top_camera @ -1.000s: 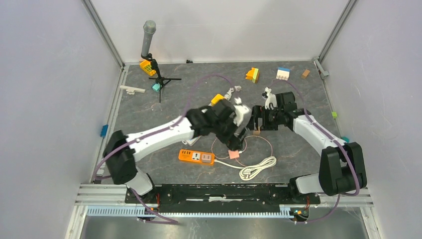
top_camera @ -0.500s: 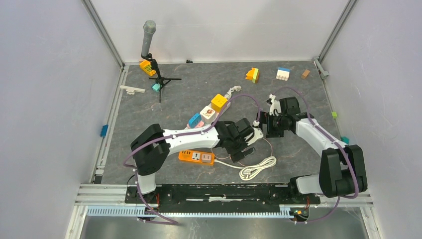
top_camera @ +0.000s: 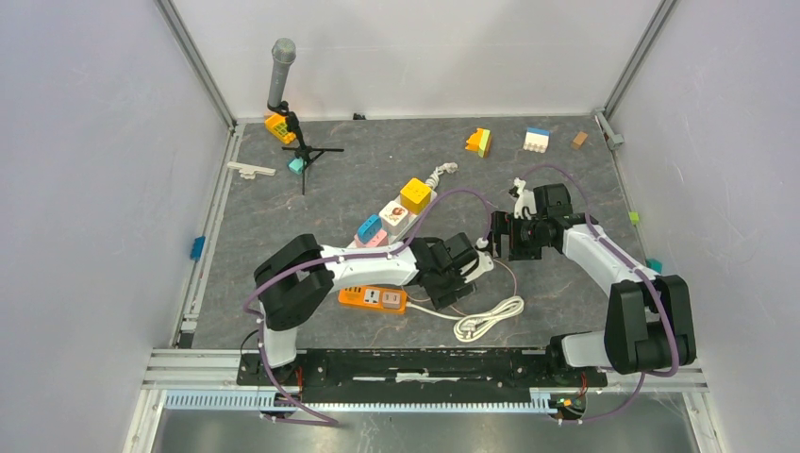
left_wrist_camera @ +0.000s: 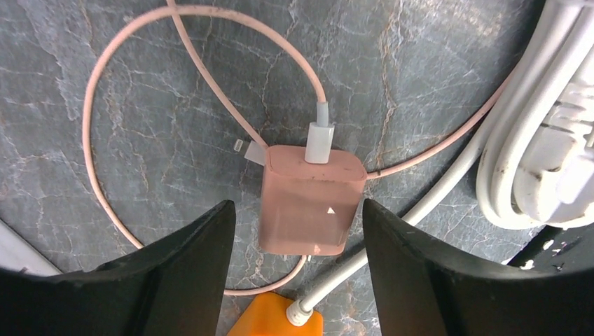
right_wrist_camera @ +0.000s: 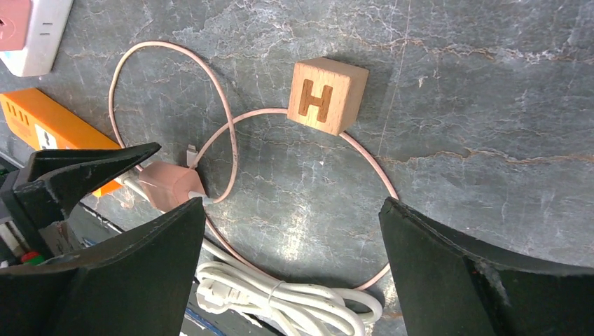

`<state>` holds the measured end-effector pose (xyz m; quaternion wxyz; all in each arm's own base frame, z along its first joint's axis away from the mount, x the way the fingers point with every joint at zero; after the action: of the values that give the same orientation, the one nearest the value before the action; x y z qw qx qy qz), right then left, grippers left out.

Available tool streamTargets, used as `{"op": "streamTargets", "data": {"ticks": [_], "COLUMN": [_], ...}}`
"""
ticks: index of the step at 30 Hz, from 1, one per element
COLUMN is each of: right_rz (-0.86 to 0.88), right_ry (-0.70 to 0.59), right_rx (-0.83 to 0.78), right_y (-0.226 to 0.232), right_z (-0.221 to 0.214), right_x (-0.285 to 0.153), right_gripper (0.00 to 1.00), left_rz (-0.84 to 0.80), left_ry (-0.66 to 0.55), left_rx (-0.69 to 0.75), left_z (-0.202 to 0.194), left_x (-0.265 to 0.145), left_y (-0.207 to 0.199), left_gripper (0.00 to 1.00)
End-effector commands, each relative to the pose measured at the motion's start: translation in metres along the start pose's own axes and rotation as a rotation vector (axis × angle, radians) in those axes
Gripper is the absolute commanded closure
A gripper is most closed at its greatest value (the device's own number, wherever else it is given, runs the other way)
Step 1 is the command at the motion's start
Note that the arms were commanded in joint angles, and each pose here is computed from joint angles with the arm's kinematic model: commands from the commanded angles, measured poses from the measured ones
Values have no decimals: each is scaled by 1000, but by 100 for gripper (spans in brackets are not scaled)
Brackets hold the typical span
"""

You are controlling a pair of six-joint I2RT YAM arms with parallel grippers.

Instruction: Insert the plug

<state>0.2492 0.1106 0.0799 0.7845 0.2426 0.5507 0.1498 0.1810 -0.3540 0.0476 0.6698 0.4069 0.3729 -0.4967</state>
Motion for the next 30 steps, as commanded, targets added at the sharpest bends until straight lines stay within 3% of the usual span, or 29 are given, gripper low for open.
{"op": "streamTargets", "data": {"ticks": [1,6,10,13,17,25,30], "right_rz": [49,67,118,176,284,560,587], "right_ry": [-20,-19,-26,-48,-57,-34,36], "right_rx": [-21,-29,-48,-73,-115,-128,-119], "right_y": [13,18,31,51,89,179,201], "right_z": [10,13,19,33,53,53,34], "right_x": [-6,-9,-15,-27,-46,-62,-46], "right_gripper": [2,2,2,2,2,1,14], "left_rz": [17,92,149,181,258,345,369], "left_ry": [6,-35,-175,-298,-427,-528,-560], "left_rx": [7,-29,-132,-231,-262,-258,-261], "left_z": [-4,-1,16,26,33,39,43], "left_x": [9,-6,-39,-67,-103,-143,-156], "left_y": [2,13,35,53,75,94,98], "left_gripper": [26,39,46,47,48,48,47]}}
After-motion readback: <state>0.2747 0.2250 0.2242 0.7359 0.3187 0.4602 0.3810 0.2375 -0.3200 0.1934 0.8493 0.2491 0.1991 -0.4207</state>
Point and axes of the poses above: each gripper's point midway between its finger pads, its own x axis out along the fingers, its own y axis along the line the jaws close on, z = x × y, the point moved 2 cm from there along -x, back along the fingers, and after that the axes turned 13 degrees about x, right-handed, at the moved point
